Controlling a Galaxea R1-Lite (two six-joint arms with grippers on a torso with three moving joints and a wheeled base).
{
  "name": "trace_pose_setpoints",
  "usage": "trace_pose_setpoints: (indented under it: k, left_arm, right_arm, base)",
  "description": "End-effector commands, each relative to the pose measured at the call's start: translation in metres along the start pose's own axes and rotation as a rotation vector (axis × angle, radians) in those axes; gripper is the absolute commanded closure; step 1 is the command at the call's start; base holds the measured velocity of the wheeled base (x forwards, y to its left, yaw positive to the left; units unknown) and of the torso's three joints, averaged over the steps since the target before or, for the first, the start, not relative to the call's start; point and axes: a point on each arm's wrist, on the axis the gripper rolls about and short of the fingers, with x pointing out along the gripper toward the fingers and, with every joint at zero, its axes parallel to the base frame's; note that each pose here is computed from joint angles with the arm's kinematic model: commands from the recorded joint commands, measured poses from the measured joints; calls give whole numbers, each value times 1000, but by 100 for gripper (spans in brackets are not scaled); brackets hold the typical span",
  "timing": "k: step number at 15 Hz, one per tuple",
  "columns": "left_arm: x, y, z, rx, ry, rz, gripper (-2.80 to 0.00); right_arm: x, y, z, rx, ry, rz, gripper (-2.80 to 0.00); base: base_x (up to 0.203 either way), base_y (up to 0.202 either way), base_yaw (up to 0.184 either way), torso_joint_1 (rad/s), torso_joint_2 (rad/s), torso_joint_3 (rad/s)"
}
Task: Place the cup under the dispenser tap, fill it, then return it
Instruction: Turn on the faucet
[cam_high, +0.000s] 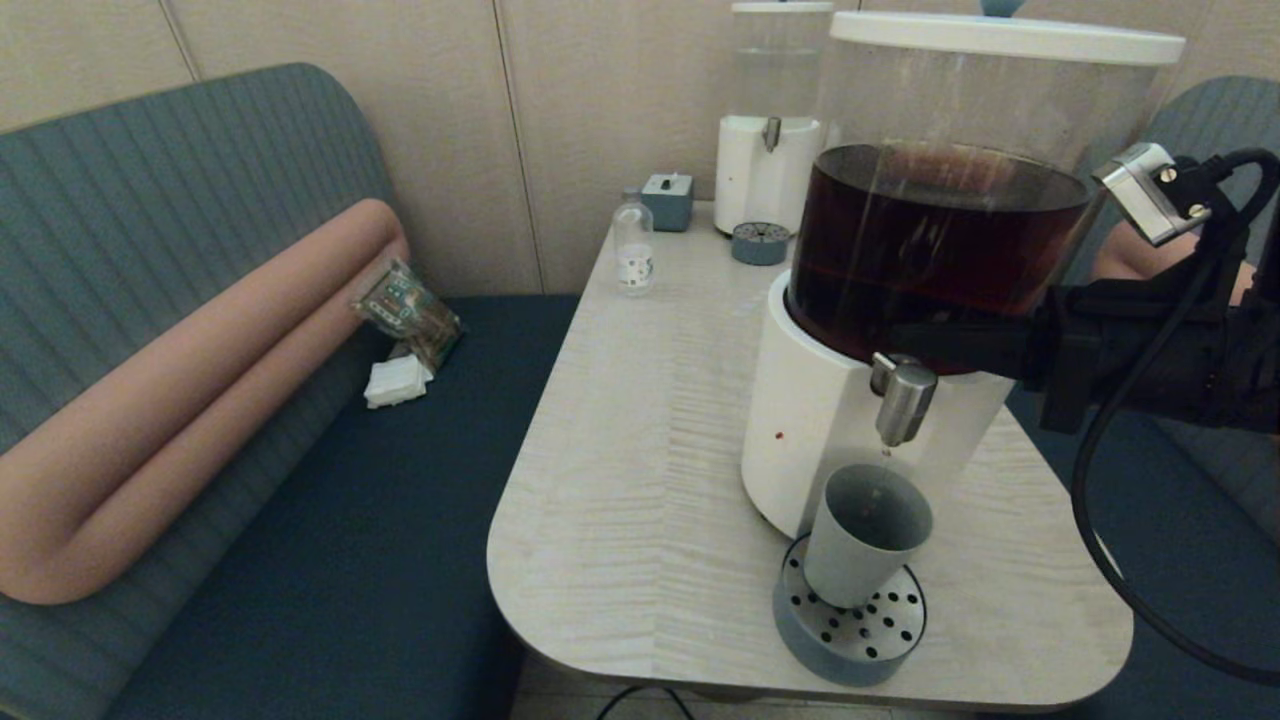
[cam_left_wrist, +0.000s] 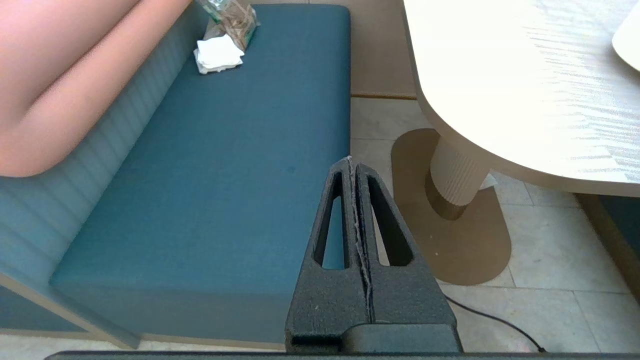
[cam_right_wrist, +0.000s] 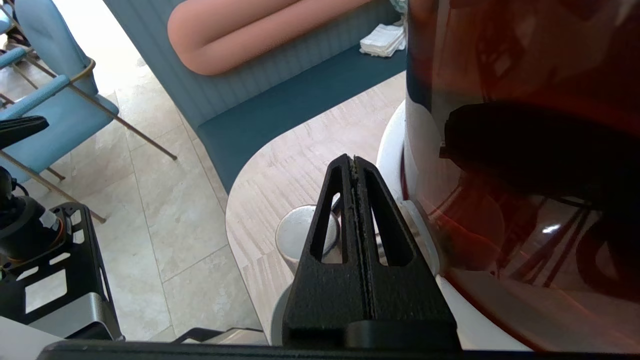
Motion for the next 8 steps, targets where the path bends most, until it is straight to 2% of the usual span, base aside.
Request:
trace_pose_setpoints:
  k: [1,6,8]
  left_arm:
    - [0,0,0,-1,-1,0,0]
    - [0,0,0,-1,-1,0,0]
    - [0,0,0,-1,-1,0,0]
  right_arm:
    - [-3,3,4,-12,-14,4,0]
    - [-19,14,14,-38,-53,-6,0]
    - [-31,14,16,-40,-63,-41,0]
  base:
    - [0,0,0,0,0,0]
    - [0,0,0,0,0,0]
    - [0,0,0,0,0,0]
